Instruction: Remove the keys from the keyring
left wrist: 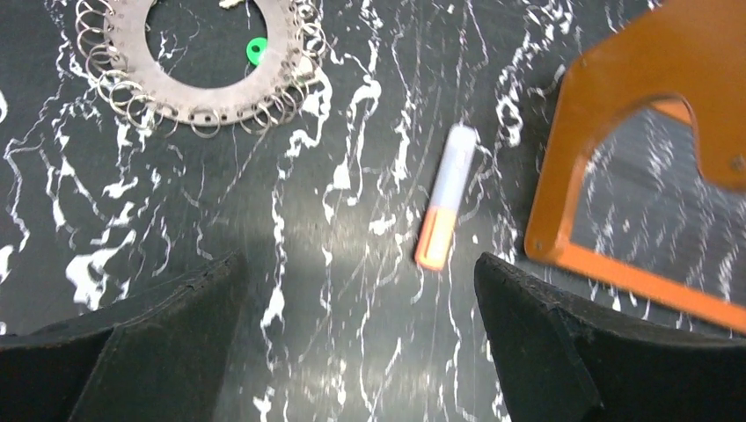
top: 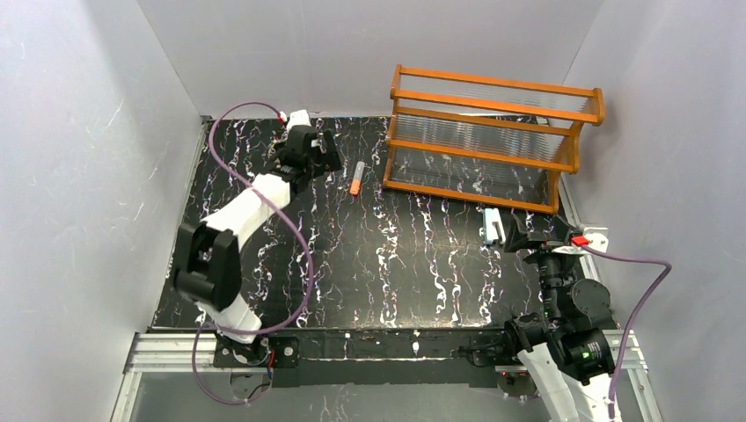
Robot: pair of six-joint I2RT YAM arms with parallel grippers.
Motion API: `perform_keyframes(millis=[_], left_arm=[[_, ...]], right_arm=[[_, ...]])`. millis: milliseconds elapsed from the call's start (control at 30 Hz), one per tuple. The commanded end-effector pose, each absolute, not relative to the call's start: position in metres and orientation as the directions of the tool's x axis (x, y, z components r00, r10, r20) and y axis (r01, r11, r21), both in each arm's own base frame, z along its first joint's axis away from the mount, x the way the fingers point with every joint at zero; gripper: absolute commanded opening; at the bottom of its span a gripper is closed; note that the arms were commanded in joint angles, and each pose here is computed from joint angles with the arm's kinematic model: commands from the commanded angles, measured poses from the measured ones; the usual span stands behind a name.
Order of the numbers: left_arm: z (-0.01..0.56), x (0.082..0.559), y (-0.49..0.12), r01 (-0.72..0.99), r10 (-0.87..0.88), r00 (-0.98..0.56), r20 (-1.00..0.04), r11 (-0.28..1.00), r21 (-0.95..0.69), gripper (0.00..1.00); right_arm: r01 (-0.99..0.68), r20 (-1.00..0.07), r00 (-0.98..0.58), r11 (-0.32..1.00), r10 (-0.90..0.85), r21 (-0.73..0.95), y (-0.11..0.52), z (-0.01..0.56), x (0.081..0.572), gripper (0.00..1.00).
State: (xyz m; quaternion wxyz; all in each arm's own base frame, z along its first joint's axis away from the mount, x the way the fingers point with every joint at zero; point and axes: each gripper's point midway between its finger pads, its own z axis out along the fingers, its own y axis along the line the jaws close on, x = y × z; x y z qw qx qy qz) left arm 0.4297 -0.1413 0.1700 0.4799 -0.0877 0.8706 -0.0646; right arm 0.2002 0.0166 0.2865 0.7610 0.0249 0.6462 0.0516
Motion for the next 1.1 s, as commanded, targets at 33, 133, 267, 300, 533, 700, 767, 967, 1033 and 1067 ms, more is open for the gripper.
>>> perform_keyframes(millis=[33,133,267,300,533,700,767,967,1033,1067], left_arm=[[0.156,0.479,-0.113,-0.204,-0.297,-0.551,-0.78,0.954,-0.219,0.98],[0.132,0.502,-0.093,-0.248,-0.277,-0.579,-0.767,0.956,-0.158,0.94],[0.108,0.534,-0.095,-0.126,-0.091,-0.63,-0.771,0.992,-0.014,0.9],[0.101,0.539,-0.093,-0.111,-0.054,-0.648,-0.759,0.993,0.025,0.9],[0.068,0.57,-0.101,-0.044,0.025,-0.705,-0.708,0.996,0.079,0.85],[0.044,0.575,-0.089,-0.07,0.056,-0.732,-0.679,0.985,0.157,0.81],[0.038,0.577,-0.087,-0.067,0.067,-0.736,-0.674,0.983,0.171,0.8],[0.012,0.567,-0.093,-0.033,0.069,-0.779,-0.623,0.988,0.151,0.67],[0.003,0.553,-0.095,-0.037,0.046,-0.8,-0.598,0.991,0.125,0.62],[0.0,0.545,-0.096,-0.038,0.033,-0.811,-0.584,0.993,0.108,0.6]], right_arm=[[-0.069,-0.969,0.211,0.991,0.13,0.118,0.017,0.303,0.192,0.99],[-0.083,-0.968,0.217,0.99,0.129,0.113,0.02,0.303,0.193,0.99],[-0.082,-0.969,0.214,0.99,0.127,0.111,0.02,0.302,0.193,0.99],[-0.081,-0.969,0.212,0.99,0.128,0.113,0.019,0.302,0.193,0.99],[-0.073,-0.968,0.216,0.991,0.128,0.114,0.019,0.3,0.196,0.99],[-0.068,-0.969,0.215,0.991,0.125,0.113,0.018,0.3,0.196,0.99],[-0.062,-0.969,0.213,0.992,0.125,0.114,0.017,0.298,0.196,0.99],[-0.063,-0.969,0.215,0.992,0.123,0.111,0.017,0.299,0.197,0.99],[-0.059,-0.969,0.214,0.992,0.121,0.11,0.017,0.298,0.197,0.99],[-0.06,-0.969,0.215,0.992,0.12,0.11,0.017,0.298,0.197,0.99]])
